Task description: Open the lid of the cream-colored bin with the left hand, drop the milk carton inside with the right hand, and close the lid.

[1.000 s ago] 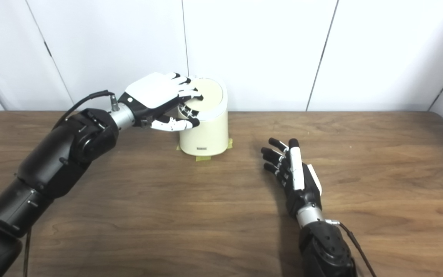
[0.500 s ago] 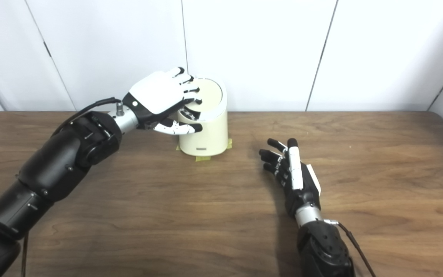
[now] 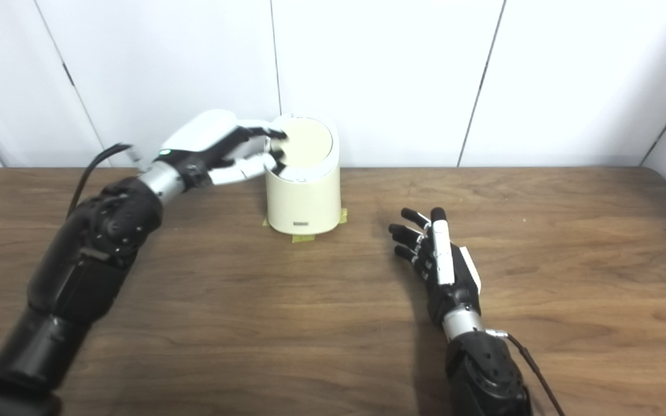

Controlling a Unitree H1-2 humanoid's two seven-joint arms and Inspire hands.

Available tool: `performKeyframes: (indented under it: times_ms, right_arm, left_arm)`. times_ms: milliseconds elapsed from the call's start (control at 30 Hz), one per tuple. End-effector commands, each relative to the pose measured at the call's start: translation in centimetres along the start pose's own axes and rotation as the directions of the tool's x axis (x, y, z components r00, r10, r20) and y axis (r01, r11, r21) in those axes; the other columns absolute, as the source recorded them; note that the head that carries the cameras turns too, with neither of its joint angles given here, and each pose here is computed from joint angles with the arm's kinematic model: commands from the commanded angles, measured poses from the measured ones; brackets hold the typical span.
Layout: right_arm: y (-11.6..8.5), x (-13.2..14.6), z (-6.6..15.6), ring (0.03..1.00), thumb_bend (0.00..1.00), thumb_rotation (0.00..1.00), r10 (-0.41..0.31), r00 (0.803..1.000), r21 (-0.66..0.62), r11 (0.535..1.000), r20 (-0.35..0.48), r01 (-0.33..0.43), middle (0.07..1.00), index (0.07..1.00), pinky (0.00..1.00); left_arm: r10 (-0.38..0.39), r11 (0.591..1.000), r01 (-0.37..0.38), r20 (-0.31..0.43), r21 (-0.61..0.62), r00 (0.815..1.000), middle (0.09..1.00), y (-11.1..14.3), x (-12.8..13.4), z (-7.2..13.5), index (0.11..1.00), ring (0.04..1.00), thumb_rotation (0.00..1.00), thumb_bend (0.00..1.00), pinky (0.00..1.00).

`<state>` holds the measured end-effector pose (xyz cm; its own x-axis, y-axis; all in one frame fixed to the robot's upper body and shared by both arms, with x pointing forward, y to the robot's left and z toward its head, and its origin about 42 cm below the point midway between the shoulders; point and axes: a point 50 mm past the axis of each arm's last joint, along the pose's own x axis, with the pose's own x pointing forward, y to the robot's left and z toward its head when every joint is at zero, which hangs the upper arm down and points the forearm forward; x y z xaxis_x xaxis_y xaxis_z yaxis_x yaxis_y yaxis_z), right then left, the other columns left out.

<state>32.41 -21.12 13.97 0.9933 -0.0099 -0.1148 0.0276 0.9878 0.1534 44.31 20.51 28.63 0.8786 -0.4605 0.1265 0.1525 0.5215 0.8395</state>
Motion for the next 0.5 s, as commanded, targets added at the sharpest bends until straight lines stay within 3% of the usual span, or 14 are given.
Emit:
performKeyframes:
  times_ms: [0,100,167,467]
  right_arm:
    - [0.5,0.7,1.9,0.798,0.51,1.00,0.033,0.997,0.001,0.999,0.077,-0.033,0.702,0.783,0.82]
    - [0.3,0.7,1.9,0.791,0.51,1.00,0.030,0.997,0.002,1.000,0.078,-0.030,0.699,0.780,0.81]
    - [0.4,0.6,2.0,0.786,0.51,1.00,0.030,0.997,0.006,1.000,0.078,-0.030,0.697,0.776,0.81]
    - [0.1,-0.1,2.7,0.791,0.55,1.00,0.031,0.993,-0.019,0.999,0.117,-0.029,0.769,0.778,0.73]
  left_arm:
    - [0.155,0.980,-0.148,0.049,-0.131,0.987,0.883,2.7,0.2,1.6,0.869,0.899,0.98,0.42,0.86]
    - [0.257,0.930,-0.236,0.039,-0.281,0.966,0.878,2.8,-0.6,1.2,0.895,0.897,0.99,0.45,0.87]
    - [0.306,0.878,-0.286,-0.009,-0.383,0.952,0.880,2.3,-1.8,0.8,0.897,0.885,0.98,0.47,0.85]
    - [0.328,0.706,-0.377,-0.196,-0.600,0.924,0.892,-2.7,-8.7,-1.6,0.916,0.889,0.99,0.45,0.88]
